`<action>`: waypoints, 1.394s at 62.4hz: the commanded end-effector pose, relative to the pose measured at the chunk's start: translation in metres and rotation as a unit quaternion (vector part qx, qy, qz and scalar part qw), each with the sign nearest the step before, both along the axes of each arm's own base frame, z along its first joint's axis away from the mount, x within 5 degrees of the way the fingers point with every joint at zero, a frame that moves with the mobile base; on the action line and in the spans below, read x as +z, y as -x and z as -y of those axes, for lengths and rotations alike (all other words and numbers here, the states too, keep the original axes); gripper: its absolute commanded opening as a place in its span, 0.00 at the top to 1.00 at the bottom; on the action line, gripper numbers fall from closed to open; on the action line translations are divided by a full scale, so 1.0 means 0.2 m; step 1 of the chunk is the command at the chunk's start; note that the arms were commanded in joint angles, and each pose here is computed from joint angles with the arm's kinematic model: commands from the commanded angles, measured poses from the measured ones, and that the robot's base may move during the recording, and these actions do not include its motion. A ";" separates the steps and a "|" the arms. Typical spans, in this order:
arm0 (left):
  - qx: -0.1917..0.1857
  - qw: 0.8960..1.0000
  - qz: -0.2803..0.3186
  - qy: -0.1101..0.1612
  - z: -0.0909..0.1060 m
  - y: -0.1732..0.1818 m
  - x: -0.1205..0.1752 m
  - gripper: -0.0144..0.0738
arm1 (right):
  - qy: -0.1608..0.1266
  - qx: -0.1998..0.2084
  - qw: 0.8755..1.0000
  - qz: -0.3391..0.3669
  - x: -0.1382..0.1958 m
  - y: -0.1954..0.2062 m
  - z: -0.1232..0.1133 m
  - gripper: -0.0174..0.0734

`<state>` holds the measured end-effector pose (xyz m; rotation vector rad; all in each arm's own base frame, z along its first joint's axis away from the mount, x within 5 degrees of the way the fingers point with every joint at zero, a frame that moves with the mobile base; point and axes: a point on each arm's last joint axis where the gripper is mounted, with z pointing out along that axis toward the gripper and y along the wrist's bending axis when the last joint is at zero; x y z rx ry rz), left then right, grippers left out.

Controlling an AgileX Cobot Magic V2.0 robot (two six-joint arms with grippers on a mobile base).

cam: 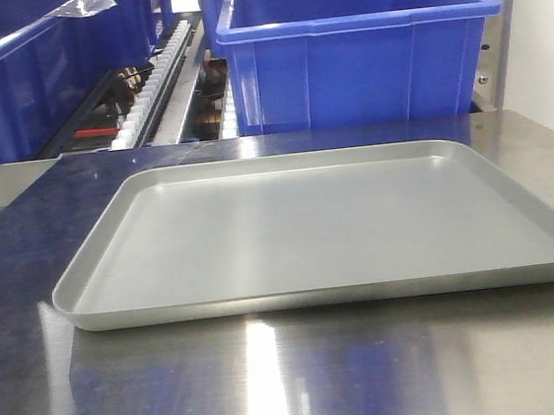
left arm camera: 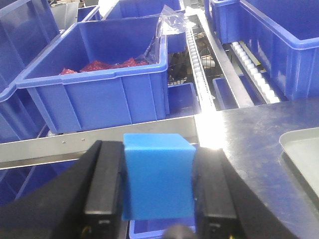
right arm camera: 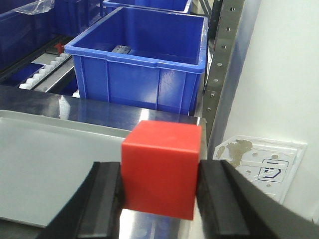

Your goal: Sort and place red and blue blocks on shelf

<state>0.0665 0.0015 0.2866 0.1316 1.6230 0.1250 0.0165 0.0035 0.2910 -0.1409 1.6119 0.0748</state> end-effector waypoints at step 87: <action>-0.010 0.998 0.055 0.007 0.01 0.00 0.09 0.74 | 0.000 -0.016 0.998 0.062 0.08 0.02 0.01 0.74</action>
